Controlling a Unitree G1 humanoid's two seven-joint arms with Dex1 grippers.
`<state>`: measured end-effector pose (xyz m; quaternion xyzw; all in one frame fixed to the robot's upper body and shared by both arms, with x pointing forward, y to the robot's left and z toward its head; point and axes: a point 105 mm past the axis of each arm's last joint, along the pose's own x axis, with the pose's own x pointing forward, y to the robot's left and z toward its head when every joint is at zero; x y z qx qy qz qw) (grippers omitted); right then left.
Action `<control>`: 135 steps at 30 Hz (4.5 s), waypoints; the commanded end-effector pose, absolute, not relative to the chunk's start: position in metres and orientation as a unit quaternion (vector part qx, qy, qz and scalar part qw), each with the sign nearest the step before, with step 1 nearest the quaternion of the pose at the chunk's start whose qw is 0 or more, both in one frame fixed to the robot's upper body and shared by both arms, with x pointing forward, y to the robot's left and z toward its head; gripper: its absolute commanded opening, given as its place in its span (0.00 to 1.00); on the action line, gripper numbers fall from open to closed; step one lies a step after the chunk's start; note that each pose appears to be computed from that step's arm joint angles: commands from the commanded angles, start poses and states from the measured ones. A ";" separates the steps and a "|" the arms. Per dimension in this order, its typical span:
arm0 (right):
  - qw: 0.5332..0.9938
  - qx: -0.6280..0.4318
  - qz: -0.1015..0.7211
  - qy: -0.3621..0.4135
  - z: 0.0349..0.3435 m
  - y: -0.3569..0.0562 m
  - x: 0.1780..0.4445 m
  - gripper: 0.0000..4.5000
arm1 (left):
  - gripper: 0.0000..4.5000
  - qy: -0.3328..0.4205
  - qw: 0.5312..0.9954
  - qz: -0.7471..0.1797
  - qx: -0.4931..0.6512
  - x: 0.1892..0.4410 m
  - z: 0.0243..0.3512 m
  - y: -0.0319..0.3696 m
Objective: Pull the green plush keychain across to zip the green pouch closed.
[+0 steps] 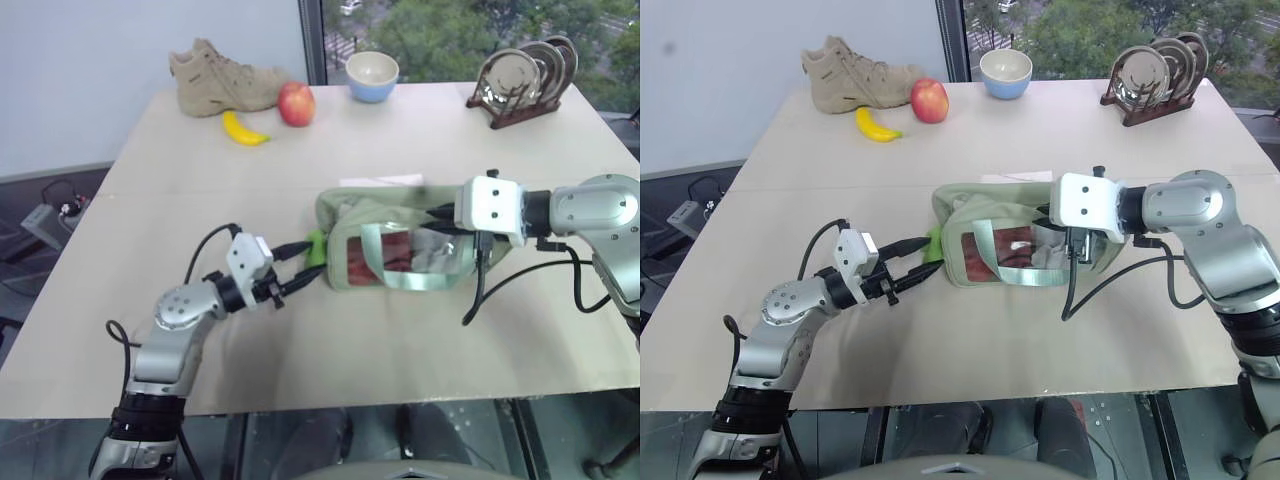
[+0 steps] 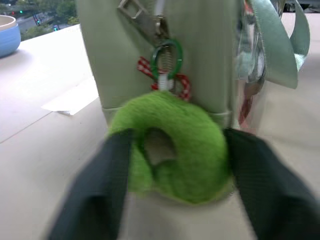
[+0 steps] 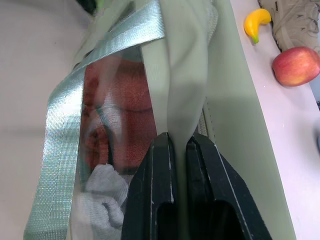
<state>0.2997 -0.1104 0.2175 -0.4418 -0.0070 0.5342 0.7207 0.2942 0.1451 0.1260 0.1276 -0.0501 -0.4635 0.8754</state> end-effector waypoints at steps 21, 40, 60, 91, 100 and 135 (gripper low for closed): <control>0.717 -0.430 0.548 -0.003 0.214 -0.104 0.298 0.00 | 0.01 -0.357 0.752 -0.384 0.399 0.322 0.255 0.147; 0.729 -0.425 0.536 -0.010 0.216 -0.098 0.304 0.00 | 0.59 -0.336 0.739 -0.469 0.346 0.338 0.260 0.117; 0.729 -0.420 0.541 -0.006 0.216 -0.099 0.306 0.00 | 0.59 -0.052 0.827 -0.560 0.029 0.297 0.184 0.154; 0.828 -0.289 0.479 -0.031 0.277 -0.094 0.284 0.69 | 0.00 -0.072 0.849 -0.515 0.090 0.318 0.157 0.124; 0.862 -0.063 0.503 0.031 0.282 -0.048 0.285 0.69 | 0.00 -0.080 0.847 -0.515 0.105 0.319 0.161 0.121; 0.802 -0.309 0.511 0.011 0.239 -0.056 0.297 0.72 | 0.35 -0.081 0.862 -0.497 0.061 0.308 0.176 0.147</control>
